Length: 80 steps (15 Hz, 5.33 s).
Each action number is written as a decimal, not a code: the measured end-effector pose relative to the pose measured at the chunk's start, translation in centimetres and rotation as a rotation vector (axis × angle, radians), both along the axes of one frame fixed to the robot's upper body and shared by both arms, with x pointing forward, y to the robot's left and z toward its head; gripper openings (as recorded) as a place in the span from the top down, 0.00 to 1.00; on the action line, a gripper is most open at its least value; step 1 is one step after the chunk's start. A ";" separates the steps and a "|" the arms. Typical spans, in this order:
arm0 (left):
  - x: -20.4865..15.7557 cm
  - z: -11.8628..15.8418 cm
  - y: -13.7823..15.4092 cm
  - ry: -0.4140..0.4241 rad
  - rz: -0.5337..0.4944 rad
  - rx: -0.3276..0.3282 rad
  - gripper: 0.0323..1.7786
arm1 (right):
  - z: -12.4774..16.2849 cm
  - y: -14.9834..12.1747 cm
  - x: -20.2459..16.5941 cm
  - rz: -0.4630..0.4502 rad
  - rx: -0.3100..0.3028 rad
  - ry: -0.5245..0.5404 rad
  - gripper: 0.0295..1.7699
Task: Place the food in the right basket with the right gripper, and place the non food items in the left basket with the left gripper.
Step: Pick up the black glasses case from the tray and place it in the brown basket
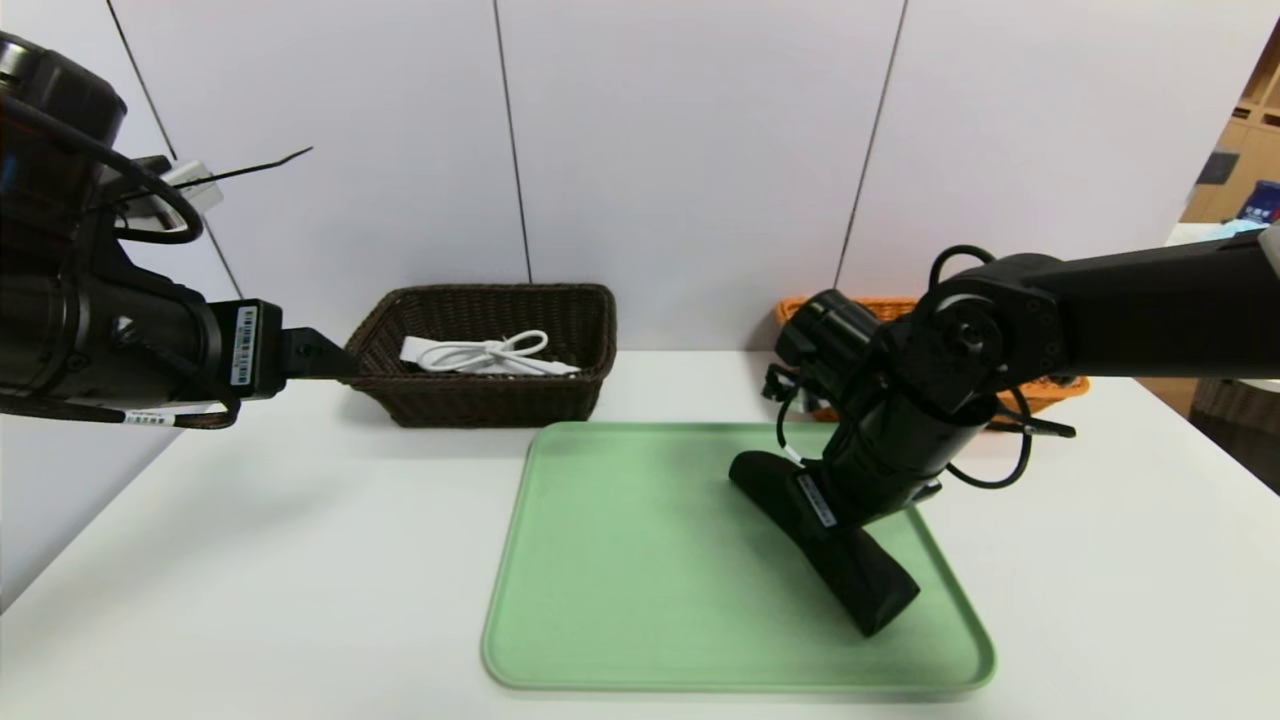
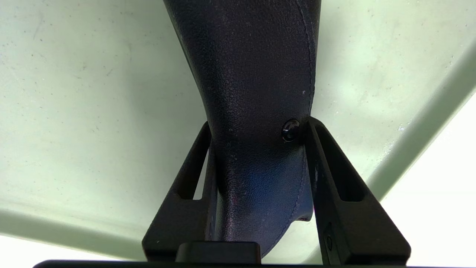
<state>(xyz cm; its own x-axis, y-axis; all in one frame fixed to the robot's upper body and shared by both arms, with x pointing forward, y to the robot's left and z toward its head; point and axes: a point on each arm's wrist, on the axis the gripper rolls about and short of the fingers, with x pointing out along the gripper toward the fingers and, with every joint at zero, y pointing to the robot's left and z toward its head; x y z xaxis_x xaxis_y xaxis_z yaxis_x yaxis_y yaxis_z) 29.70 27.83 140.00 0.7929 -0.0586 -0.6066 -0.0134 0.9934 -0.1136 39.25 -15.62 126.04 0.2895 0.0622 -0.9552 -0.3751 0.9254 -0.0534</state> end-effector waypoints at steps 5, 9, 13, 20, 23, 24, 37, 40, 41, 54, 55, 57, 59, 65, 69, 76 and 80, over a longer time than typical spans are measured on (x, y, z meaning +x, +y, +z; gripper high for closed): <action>0.1 -0.2 0.0 0.007 0.002 -0.002 0.05 | 1.7 0.1 0.0 -0.006 0.037 -0.102 0.71; 0.1 -0.4 0.0 0.016 0.002 0.000 0.05 | 2.8 0.1 -0.7 0.001 0.053 -0.134 0.86; 0.1 -0.6 0.0 0.022 0.008 -0.010 0.05 | 3.9 0.3 -1.3 0.014 0.070 -0.163 0.89; 0.1 -0.6 0.0 0.025 0.009 -0.009 0.05 | 3.7 0.2 -1.4 0.009 0.050 -0.165 0.90; 0.1 -0.6 -0.1 0.024 0.008 -0.009 0.05 | 3.6 0.2 -1.5 0.009 0.046 -0.166 0.90; 0.1 -0.6 -0.1 0.024 0.008 -0.009 0.05 | 3.6 0.2 -1.5 0.009 0.045 -0.165 0.90; 0.2 -1.2 -0.1 0.046 0.008 -0.004 0.05 | 8.1 0.4 -2.4 0.025 0.133 -0.398 0.91; 0.2 -1.5 -0.2 0.057 0.006 0.000 0.05 | 10.2 1.3 -2.3 0.067 0.191 -0.550 0.91; 0.2 -1.7 -0.2 0.063 0.007 0.001 0.05 | 11.1 1.6 -2.2 0.071 0.206 -0.599 0.91; -2.7 -4.3 0.7 0.142 0.025 0.014 0.05 | 11.9 9.5 5.3 0.193 0.269 -1.017 0.91; -3.1 -4.5 0.8 0.144 0.026 0.015 0.05 | 11.6 10.1 5.6 0.204 0.276 -1.049 0.91; -3.8 -4.7 1.0 0.145 0.031 0.012 0.05 | 11.4 11.3 5.6 0.240 0.289 -1.117 0.91; -4.4 -5.1 1.2 0.151 0.033 0.012 0.05 | 10.9 12.8 5.1 0.291 0.288 -1.139 0.91; -6.1 -6.2 1.7 0.174 0.035 0.021 0.05 | 9.2 16.4 3.7 0.427 0.258 -1.185 0.91; -6.8 -6.8 1.9 0.186 0.034 0.024 0.05 | 8.2 16.9 4.2 0.454 0.222 -1.207 0.91; -7.0 -7.3 2.0 0.199 0.033 0.028 0.05 | 7.7 16.9 5.0 0.514 0.137 -1.271 0.92; -7.0 -7.5 2.0 0.209 0.033 0.031 0.05 | 7.2 16.7 5.5 0.520 0.111 -1.267 0.92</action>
